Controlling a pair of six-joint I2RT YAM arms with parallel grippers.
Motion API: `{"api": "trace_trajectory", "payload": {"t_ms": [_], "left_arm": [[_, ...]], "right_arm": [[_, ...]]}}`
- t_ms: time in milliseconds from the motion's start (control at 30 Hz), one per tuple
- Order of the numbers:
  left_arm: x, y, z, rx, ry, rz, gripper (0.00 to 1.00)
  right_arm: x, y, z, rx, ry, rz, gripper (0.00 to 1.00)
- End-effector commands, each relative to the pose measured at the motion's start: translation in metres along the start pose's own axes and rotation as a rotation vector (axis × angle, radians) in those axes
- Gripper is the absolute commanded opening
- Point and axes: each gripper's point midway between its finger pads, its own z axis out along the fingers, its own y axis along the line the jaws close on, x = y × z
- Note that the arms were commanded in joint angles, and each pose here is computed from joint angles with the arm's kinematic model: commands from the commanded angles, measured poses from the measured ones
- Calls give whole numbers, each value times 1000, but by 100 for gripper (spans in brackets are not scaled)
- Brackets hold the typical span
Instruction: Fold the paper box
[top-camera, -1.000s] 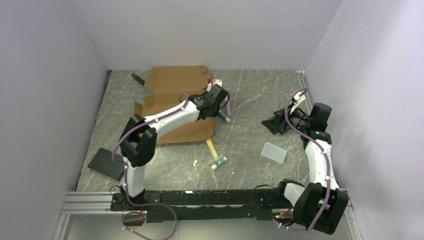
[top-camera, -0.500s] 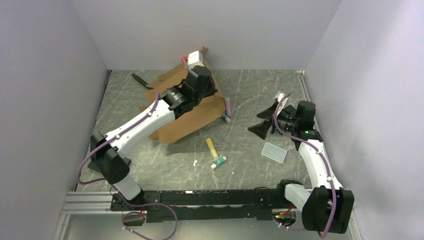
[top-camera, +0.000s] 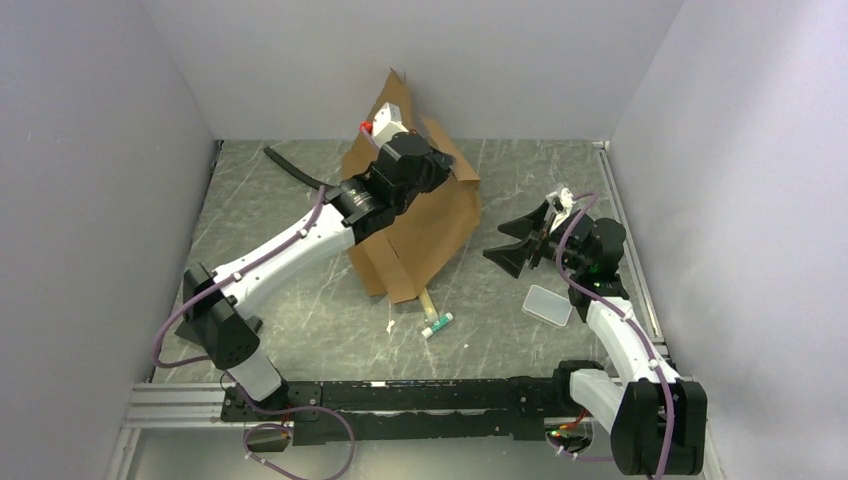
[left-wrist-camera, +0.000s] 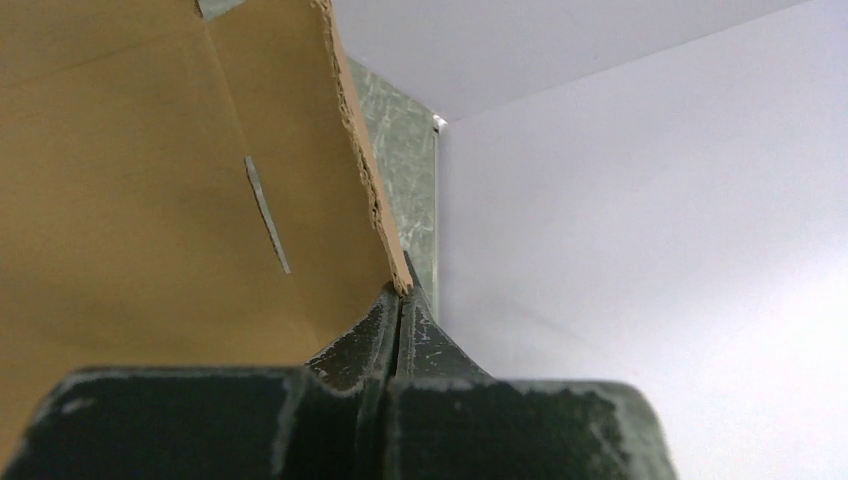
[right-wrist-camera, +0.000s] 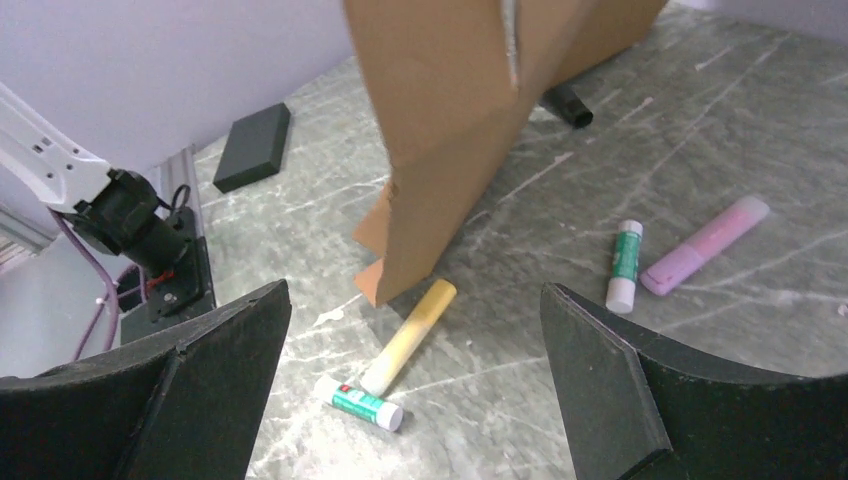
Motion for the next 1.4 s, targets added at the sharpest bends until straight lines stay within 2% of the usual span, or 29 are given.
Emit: {"api": "trace_trajectory", "payload": {"t_ms": [0,267,367,400,433,467,500,600,667,700,800,933,1067,1167,1267,1367], "left_arm": [[-6,-44,2,97,-30,-116,0],[4,-59,9,127,-40,-220,0],[5,-63,12,147,-39,-282,0],[4,-65,11,153,-42,-300,0],[3,-67,11,161,-45,-307,0],[1,-69,10,168,-50,-312,0],[-1,-71,9,175,-51,-312,0],[-3,-72,4,185,-50,-297,0],[-6,-71,-1,191,-55,-283,0],[-4,-67,-3,189,-53,-272,2],[-10,-65,-14,207,-55,-237,20],[-17,-55,-34,223,-26,-102,40],[-27,-28,-64,220,15,77,59],[-25,1,-92,257,50,296,72],[-26,7,-139,433,58,557,85],[-31,21,-173,505,35,781,93]], "right_arm": [[-25,15,7,-38,-76,-73,100],[-29,3,21,48,-130,-49,99],[-37,-19,20,180,-192,-18,92],[-39,-27,21,216,-205,-12,85],[-41,-35,20,254,-213,-5,72],[-43,-39,21,269,-212,-7,64],[-44,-42,21,288,-212,-8,46],[-55,-50,18,342,-232,-32,14],[-64,-50,16,358,-248,-41,0],[-69,-49,16,360,-255,-41,0],[-88,-49,16,363,-272,-56,0],[-104,-38,20,287,-242,-115,0],[-106,-22,19,196,-102,-243,0],[-114,-6,13,129,-12,-412,0],[-131,1,5,125,60,-537,0],[-152,3,0,149,112,-609,0]]}}
